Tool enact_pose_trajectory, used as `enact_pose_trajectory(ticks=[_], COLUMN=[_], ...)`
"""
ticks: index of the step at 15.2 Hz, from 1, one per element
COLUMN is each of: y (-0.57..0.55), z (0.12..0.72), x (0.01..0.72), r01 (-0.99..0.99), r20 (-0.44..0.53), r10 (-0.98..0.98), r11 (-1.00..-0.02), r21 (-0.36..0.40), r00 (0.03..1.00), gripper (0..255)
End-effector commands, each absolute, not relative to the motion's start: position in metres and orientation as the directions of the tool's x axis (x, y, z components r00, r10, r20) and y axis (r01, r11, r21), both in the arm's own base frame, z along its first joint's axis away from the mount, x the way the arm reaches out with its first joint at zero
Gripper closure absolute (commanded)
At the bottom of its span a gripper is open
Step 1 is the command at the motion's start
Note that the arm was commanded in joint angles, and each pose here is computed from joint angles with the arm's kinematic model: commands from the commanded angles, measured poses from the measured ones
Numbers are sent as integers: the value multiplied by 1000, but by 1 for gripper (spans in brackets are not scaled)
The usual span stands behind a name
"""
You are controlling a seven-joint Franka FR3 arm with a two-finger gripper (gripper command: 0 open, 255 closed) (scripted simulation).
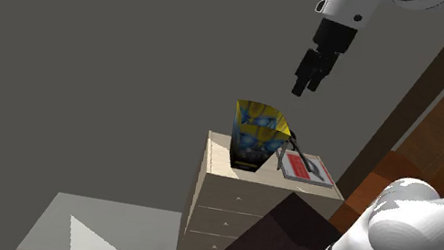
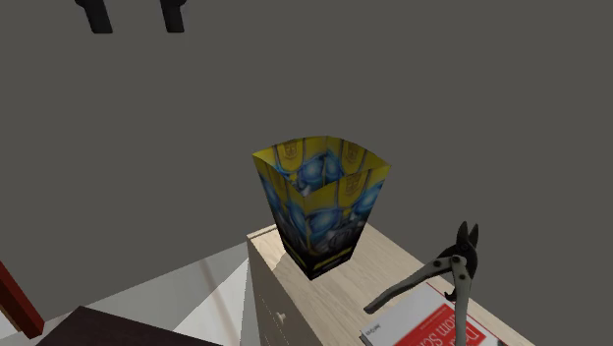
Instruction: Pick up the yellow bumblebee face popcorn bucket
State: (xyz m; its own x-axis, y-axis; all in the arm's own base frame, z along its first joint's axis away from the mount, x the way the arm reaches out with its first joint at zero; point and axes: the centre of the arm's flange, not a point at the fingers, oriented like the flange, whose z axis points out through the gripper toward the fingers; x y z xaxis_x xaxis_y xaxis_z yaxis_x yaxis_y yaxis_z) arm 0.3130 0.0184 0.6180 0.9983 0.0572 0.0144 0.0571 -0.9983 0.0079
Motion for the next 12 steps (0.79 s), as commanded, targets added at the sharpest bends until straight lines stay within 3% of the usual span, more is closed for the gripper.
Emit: enact_pose_trajectory(ticks=[1,12], y=[18,9], z=[618,504], x=[313,401], r01=[57,150], r20=[14,-7], r10=[57,151], r11=[-998,-979], r21=[8,137], r00=[998,989], gripper=[0,0])
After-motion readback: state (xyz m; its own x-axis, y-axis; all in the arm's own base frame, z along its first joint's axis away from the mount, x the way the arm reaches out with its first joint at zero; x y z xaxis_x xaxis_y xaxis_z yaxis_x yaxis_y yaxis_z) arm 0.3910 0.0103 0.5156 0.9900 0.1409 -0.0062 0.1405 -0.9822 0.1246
